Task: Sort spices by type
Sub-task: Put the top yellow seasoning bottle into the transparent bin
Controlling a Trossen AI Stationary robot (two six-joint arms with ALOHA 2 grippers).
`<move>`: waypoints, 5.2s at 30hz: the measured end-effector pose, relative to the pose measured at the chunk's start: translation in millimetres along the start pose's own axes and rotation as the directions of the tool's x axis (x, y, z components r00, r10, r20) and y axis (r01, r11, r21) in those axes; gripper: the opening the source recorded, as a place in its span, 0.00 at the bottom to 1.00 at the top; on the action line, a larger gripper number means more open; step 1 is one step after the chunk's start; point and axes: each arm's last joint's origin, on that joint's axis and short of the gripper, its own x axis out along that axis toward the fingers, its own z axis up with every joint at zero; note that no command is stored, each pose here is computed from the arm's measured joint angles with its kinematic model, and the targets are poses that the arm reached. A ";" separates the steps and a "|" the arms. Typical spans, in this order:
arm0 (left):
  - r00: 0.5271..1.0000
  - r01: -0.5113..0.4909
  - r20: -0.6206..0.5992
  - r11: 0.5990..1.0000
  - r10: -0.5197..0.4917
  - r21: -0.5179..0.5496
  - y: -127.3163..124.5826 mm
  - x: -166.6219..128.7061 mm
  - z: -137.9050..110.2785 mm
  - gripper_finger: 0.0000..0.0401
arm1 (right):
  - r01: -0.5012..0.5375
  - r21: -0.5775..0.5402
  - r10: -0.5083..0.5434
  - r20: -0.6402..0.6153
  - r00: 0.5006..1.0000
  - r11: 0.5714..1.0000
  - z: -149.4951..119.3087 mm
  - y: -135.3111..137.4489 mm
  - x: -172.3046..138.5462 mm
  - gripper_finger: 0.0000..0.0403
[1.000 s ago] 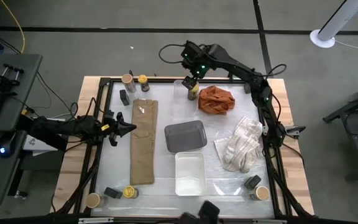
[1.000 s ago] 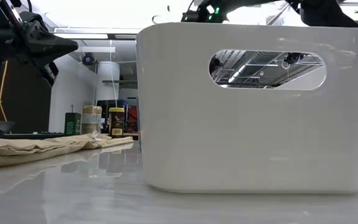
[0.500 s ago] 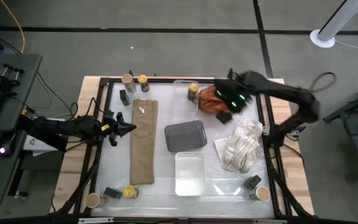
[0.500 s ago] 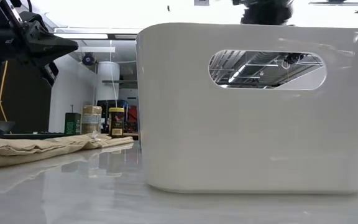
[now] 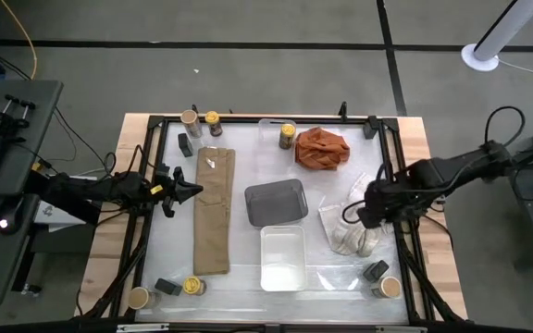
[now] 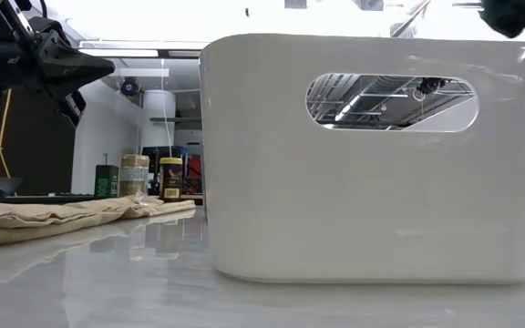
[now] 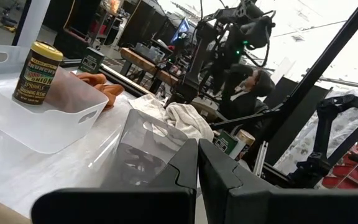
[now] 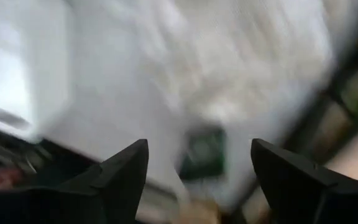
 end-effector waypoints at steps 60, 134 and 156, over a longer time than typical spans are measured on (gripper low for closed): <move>0.789 -0.567 -0.258 0.823 0.558 0.044 13.7 78.4 160.9 0.51 | -0.567 -0.473 0.713 0.616 0.334 0.674 166.3 73.3 -38.4 0.69; -0.005 -0.797 -0.731 0.439 0.682 0.415 213.4 175.0 213.6 0.81 | -0.523 -0.512 0.729 0.541 0.420 0.682 155.0 78.1 -28.6 0.69; -0.088 -0.815 -0.814 0.427 0.575 0.390 246.8 181.1 177.7 0.80 | -0.533 -0.503 0.729 0.541 0.420 0.680 155.0 78.1 -28.6 0.69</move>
